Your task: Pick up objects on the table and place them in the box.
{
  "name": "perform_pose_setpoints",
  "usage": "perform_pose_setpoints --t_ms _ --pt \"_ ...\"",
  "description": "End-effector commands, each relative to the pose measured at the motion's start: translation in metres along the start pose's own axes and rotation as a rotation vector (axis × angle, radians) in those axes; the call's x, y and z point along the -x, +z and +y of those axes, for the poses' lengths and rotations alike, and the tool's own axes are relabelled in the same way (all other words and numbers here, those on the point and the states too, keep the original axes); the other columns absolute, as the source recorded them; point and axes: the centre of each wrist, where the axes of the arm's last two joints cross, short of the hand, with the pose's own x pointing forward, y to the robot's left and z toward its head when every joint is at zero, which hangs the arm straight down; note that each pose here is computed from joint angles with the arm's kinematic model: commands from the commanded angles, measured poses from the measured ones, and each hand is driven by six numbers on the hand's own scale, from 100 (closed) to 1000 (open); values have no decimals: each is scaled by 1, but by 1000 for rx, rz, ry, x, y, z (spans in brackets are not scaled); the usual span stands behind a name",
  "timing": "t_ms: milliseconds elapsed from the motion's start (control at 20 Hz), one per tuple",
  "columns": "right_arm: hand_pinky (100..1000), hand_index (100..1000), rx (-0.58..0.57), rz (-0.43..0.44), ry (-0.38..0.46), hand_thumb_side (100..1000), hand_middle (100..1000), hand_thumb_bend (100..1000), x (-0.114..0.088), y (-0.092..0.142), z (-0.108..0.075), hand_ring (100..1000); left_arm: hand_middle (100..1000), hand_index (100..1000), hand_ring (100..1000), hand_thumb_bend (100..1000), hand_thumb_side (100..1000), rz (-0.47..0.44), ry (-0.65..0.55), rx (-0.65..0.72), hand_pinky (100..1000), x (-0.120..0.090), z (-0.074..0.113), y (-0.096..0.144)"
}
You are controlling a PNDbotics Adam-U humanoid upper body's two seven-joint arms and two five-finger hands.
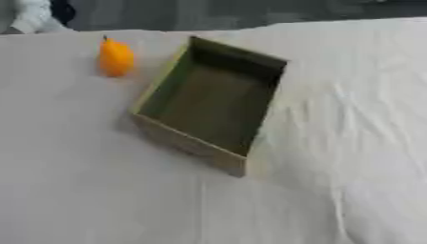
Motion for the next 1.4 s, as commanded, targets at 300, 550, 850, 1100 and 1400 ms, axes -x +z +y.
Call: perform_pose_setpoints --t_ms 300,550,850,1100,1400 --pt "755 909 -2 -27 12 543 814 100 -5 -5 -4 829 826 901 835 100 1000 -36 5 16 747 -7 -2 -7" --pt "755 909 -4 -27 14 540 814 100 -5 -4 -4 829 826 901 834 100 1000 -35 3 17 748 -7 -2 -8" --pt "752 905 -4 -30 16 542 810 100 -5 -3 -5 825 812 892 818 100 1000 -42 -41 44 744 -11 -1 -14" --pt "754 903 3 -48 4 615 813 100 -2 3 -7 825 813 890 814 100 1000 -59 -147 109 746 -17 -1 -26" --pt "758 902 3 -88 16 610 815 100 3 13 -12 826 810 887 813 100 1000 -97 -388 219 749 -28 2 -48"
